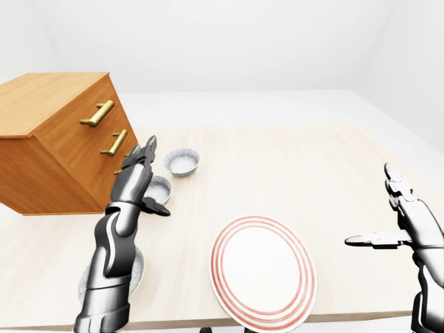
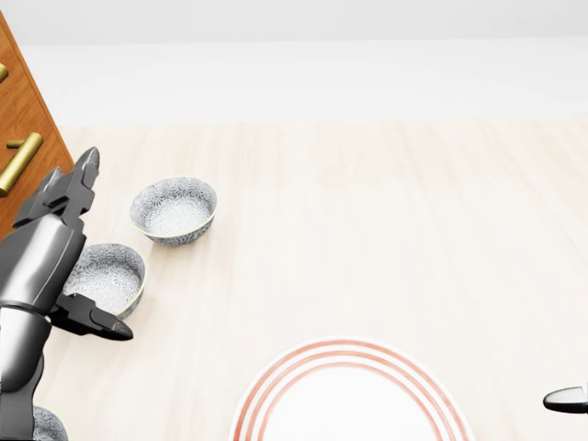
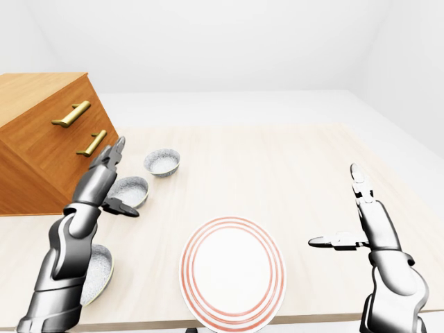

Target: Put the bowl in the middle on the plate.

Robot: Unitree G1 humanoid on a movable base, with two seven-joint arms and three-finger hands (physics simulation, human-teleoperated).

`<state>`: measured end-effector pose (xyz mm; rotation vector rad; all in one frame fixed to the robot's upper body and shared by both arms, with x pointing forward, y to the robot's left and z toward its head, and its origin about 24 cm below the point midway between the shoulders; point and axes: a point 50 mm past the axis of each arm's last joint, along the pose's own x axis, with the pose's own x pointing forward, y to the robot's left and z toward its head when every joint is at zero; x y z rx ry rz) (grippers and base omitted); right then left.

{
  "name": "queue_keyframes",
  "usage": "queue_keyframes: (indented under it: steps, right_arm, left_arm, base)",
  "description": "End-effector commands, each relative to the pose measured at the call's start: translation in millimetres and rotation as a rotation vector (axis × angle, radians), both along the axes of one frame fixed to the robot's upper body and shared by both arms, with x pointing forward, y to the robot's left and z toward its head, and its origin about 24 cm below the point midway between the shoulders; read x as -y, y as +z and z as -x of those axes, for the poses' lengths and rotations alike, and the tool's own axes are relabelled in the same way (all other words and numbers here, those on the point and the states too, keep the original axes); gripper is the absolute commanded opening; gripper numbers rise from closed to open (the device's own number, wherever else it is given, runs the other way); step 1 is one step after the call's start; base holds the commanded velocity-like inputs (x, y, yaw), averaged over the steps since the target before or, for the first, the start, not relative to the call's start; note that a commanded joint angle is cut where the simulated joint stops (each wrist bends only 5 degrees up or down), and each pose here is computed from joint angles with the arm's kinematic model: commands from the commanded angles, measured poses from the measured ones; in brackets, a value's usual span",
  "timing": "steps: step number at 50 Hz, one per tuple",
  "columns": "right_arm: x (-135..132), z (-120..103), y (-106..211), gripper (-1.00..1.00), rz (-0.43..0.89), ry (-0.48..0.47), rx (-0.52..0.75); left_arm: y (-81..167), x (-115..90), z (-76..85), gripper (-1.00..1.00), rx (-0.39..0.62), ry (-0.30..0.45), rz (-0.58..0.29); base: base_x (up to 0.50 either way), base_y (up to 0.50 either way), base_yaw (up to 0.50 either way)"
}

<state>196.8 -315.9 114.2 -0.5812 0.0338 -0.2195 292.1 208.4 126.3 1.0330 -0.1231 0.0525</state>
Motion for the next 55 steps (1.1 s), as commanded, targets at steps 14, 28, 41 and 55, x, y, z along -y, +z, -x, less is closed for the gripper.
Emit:
queue_keyframes:
  steps: [14, 28, 41, 55]
  right_arm:
    - [0, 0, 1, 1.0, 0.003, 0.0, 0.0]
    - [0, 0, 0, 1.0, 0.003, -0.002, 0.0]
    - [0, -1, -1, 1.0, 0.0, -0.002, -0.005]
    - [0, -2, -3, 1.0, -0.002, -0.002, -0.01]
  left_arm:
    - [25, -37, -18.3, 1.0, -0.072, 0.091, -0.342]
    - [26, -59, -15.4, 1.0, -0.153, 0.104, -0.466]
    - [16, -52, -20.6, 1.0, -0.171, 0.08, -0.448]
    - [0, -35, -27.0, 1.0, -0.171, 0.039, -0.409]
  base:
    - [0.0, 0.0, 0.0]
    - [0.0, 0.0, 0.0]
    - [0.0, 0.0, 0.0]
    - [0.0, 0.0, 0.0]
